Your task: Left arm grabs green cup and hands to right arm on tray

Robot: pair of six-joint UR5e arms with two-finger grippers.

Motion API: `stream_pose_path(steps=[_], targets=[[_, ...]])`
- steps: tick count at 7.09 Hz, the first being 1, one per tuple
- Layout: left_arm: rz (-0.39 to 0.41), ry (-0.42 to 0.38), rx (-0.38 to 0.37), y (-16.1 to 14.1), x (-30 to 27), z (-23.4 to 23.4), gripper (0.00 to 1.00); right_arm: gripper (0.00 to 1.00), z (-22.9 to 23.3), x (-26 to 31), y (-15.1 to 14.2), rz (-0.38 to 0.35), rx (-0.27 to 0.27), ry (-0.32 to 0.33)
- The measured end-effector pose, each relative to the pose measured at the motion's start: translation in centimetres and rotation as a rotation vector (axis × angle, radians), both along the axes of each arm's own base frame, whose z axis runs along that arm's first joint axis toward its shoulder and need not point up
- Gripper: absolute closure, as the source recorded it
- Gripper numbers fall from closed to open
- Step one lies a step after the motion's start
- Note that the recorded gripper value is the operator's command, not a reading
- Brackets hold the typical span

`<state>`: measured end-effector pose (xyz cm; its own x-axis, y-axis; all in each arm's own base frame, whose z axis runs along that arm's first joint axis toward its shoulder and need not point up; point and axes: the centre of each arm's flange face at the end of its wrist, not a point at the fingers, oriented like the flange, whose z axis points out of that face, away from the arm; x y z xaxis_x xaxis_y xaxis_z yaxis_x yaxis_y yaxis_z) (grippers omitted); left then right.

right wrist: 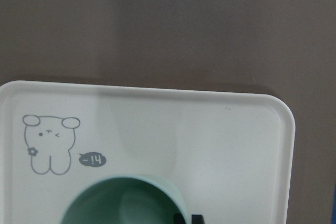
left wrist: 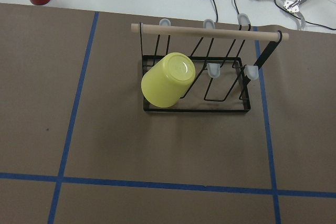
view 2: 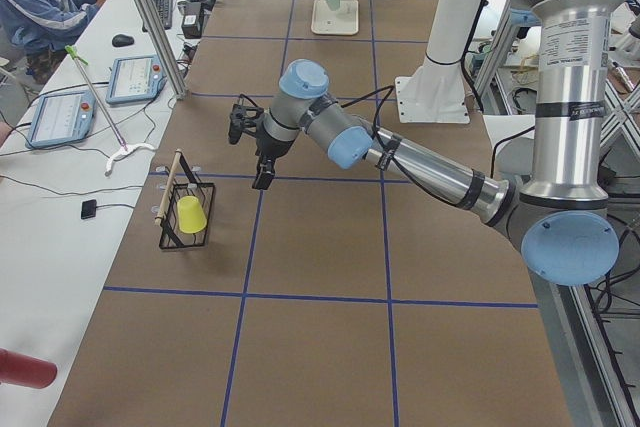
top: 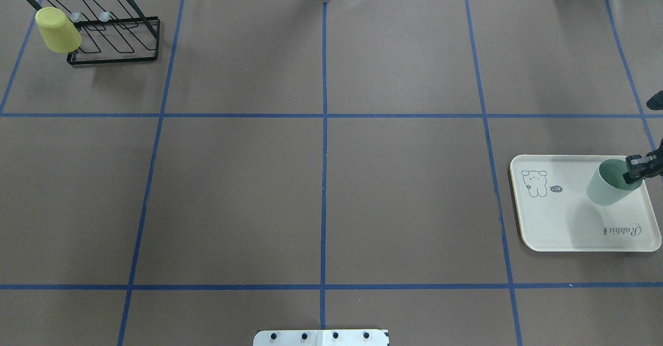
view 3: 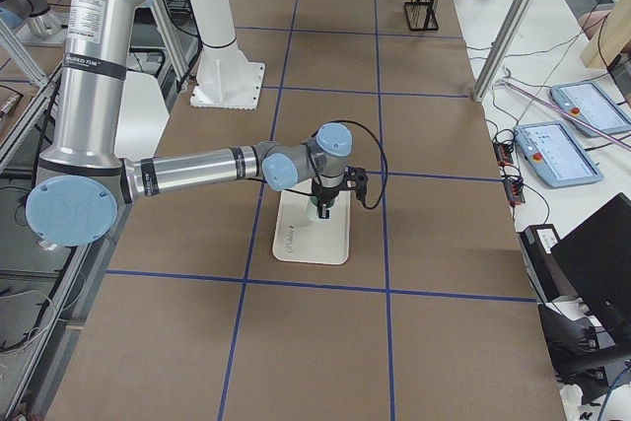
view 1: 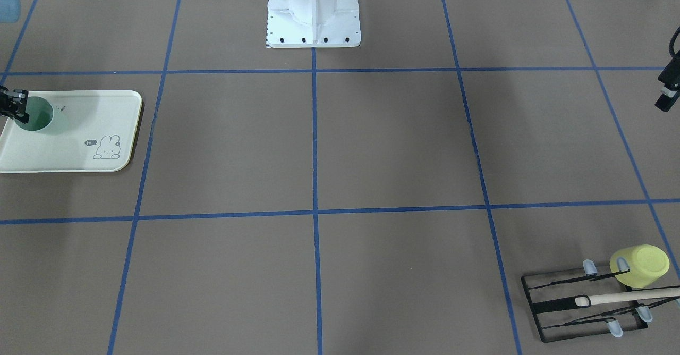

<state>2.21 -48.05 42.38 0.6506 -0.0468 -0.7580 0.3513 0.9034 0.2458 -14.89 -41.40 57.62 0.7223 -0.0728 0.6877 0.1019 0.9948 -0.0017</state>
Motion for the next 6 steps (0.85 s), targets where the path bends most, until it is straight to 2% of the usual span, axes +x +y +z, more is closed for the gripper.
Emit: stream_pose_path(steps=[1, 2, 3, 6], targets=[[0.001, -0.002, -0.001, 0.0, 0.0, -0.1, 0.0, 0.78, 0.8, -0.8, 0.1, -0.016, 0.022, -0.006], [0.003, -0.003, -0.005, 0.1, 0.1, -0.4, 0.0, 0.45, 1.5, -1.3, 0.2, -0.026, 0.038, -0.013], [0.004, -0.005, -0.015, 0.3, 0.1, -0.9, 0.0, 0.04, 1.8, -1.6, 0.2, -0.032, 0.045, -0.016], [0.007, -0.009, -0.037, 0.6, 0.1, -1.5, 0.0, 0.01, 0.8, -1.5, 0.4, -0.034, 0.063, -0.031]])
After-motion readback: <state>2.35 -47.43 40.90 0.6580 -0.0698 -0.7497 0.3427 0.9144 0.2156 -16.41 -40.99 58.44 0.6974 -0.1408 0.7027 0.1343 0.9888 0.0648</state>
